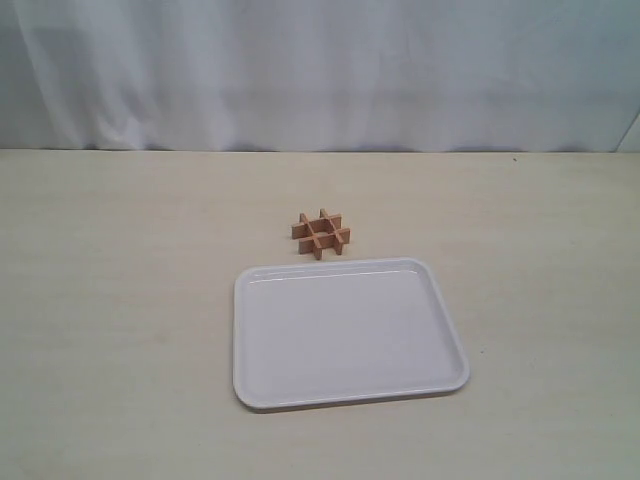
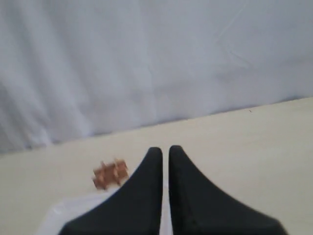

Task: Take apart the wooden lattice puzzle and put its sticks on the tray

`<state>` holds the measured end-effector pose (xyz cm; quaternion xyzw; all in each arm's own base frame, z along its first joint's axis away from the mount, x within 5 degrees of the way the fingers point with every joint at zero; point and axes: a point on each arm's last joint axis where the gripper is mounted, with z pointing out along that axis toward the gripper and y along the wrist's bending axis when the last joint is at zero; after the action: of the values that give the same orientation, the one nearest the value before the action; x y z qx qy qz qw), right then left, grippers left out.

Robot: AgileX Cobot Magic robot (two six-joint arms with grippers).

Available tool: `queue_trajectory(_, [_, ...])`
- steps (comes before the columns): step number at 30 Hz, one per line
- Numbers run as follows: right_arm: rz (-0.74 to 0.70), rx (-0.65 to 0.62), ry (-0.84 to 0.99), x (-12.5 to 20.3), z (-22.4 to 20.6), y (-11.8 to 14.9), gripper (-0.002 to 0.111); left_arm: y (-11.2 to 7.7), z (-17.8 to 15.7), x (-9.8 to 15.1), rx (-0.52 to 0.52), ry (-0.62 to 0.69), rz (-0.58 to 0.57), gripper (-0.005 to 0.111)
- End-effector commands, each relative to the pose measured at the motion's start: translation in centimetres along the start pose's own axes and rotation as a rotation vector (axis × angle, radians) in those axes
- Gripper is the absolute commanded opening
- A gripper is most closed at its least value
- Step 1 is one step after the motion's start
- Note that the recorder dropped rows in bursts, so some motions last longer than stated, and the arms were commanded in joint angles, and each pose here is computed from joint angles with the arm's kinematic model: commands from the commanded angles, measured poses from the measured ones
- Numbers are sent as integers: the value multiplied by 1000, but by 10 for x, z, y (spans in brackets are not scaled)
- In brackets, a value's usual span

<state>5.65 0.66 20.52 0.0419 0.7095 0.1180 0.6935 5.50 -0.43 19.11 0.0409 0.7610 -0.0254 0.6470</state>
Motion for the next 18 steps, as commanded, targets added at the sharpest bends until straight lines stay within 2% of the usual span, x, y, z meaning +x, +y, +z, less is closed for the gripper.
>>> queue_trajectory(1, [302, -19, -210, -18, -2, -1, 4, 0, 0, 0, 2, -9, -4, 0])
queue_trajectory(4, [473, -16, -223, -19, -3, -3, 4, 0, 0, 0, 2, -9, -4, 0])
queue_trajectory(8, [434, -19, -198, -17, -2, -2, 4, 0, 0, 0, 2, -9, -4, 0])
queue_trajectory(13, [412, -5, -160, -31, 5, 1, 4, 0, 0, 0, 2, -9, -4, 0])
queue_trajectory(15, [343, 13, -58, -42, 17, 6, 4, 0, 0, 0, 2, -9, -4, 0])
queue_trajectory(18, [275, 41, 192, -63, 53, 17, 4, 0, 0, 0, 2, -9, -4, 0])
